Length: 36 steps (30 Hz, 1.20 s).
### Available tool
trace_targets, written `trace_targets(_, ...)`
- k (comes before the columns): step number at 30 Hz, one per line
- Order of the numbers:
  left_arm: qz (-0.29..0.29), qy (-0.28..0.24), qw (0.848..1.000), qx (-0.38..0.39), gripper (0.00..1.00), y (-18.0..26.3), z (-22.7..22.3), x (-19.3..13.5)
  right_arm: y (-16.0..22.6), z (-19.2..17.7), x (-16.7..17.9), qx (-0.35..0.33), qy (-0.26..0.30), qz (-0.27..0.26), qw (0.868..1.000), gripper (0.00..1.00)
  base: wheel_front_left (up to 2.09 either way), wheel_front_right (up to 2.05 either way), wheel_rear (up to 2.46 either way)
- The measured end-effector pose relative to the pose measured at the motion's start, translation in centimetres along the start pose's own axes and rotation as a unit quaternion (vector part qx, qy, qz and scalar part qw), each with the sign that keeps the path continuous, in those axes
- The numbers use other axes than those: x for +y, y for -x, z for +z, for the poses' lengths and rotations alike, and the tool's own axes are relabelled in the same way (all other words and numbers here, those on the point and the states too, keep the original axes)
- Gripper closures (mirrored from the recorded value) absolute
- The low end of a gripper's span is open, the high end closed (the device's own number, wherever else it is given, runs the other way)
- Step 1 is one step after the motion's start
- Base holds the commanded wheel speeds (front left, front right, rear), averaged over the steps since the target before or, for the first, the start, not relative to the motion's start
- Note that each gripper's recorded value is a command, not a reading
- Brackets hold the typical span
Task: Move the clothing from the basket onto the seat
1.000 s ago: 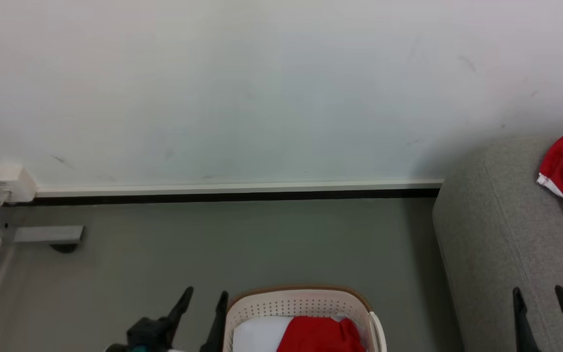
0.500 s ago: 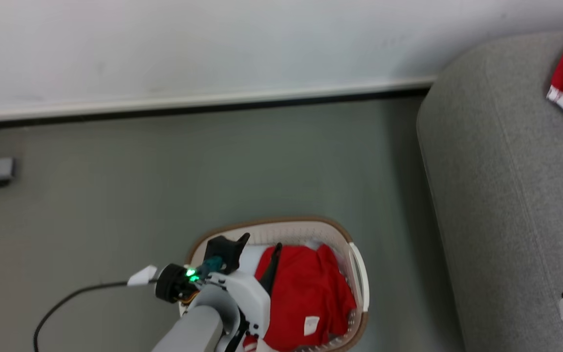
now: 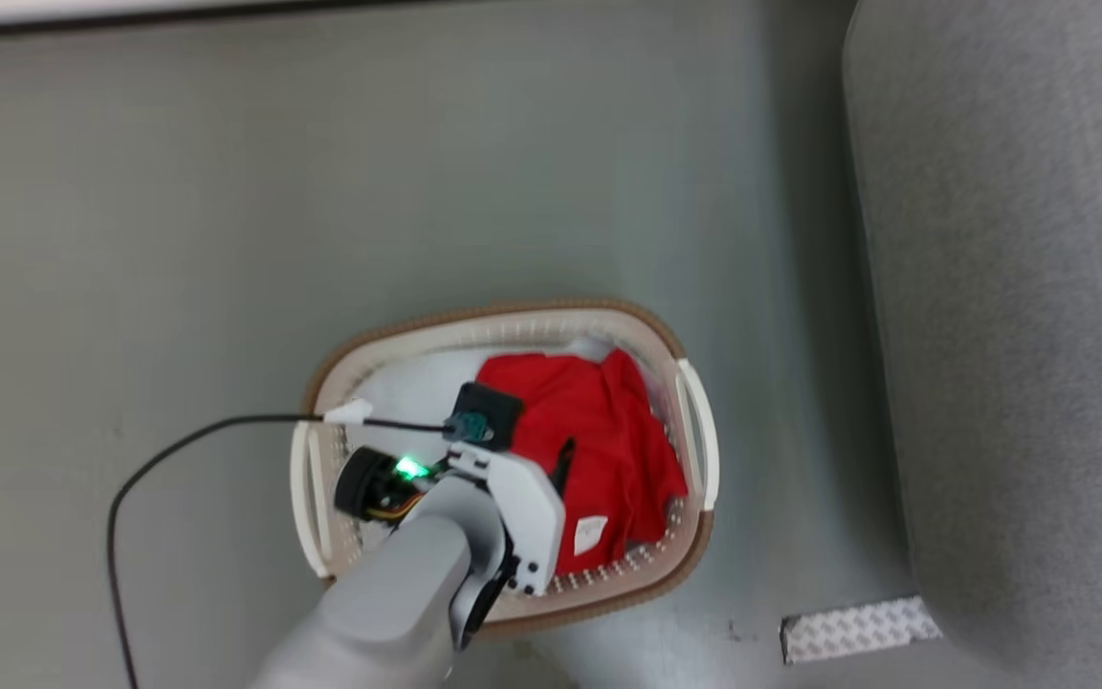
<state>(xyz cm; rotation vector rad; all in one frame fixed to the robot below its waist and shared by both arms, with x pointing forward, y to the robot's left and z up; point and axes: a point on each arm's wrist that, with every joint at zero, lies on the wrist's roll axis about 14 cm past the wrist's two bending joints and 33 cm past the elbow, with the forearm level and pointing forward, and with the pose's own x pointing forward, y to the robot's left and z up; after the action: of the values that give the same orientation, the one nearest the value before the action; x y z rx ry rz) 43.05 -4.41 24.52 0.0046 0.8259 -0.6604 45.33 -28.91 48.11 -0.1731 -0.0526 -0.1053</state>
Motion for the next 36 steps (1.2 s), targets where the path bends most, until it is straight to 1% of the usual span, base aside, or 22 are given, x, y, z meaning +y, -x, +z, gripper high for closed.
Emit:
trace_targets(2, -0.012, 0.007, 1.0, 0.007, 0.0, -0.9, -0.5, -0.4, -0.5, -0.8, 0.1, 0.007, 0.004, 0.002, 1.0, 0.0, 0.0, 0.0, 0.0)
trace_targets(4, -0.02, 0.003, 1.0, 0.014, 0.0, -1.8, -0.9, -0.6, -1.0, -1.5, 0.2, 0.011, 0.009, 0.004, 1.0, 0.0, 0.0, 0.0, 0.0)
trace_targets(10, -0.043, 0.021, 0.998, 0.029, 0.0, -4.0, -2.1, -1.3, -2.0, -3.7, 0.6, 0.026, 0.017, 0.012, 0.999, 0.0, 0.0, 0.0, 0.0)
trace_targets(14, -0.05, 0.016, 0.998, 0.044, 0.0, -5.2, -3.3, -1.3, -2.6, -5.1, 1.1, 0.034, 0.019, 0.017, 0.999, 0.0, 0.0, 0.0, 0.0)
trace_targets(21, -0.036, 0.009, 0.996, 0.085, 0.0, -6.8, -6.3, 0.0, -3.3, -7.5, 2.9, 0.05, 0.012, 0.041, 0.998, 0.0, 0.0, 0.0, 0.0)
trace_targets(24, -0.032, 0.018, 0.995, 0.092, 0.0, -7.5, -6.7, 0.5, -3.7, -8.4, 4.0, 0.055, 0.004, 0.054, 0.997, 0.0, 0.0, 0.0, 0.0)
trace_targets(30, -0.022, 0.019, 0.995, 0.099, 0.0, -8.7, -7.6, 1.6, -4.2, -10.5, 6.6, 0.068, -0.021, 0.081, 0.994, 0.0, 0.0, 0.0, 0.0)
trace_targets(33, -0.023, 0.016, 0.994, 0.109, 0.0, -9.2, -8.6, 1.7, -4.4, -11.4, 7.4, 0.073, -0.029, 0.085, 0.993, 0.0, 0.0, 0.0, 0.0)
trace_targets(36, -0.028, 0.014, 0.993, 0.112, 0.0, -9.6, -8.9, 1.6, -4.3, -11.8, 7.4, 0.078, -0.028, 0.084, 0.993, 0.0, 0.0, 0.0, 0.0)
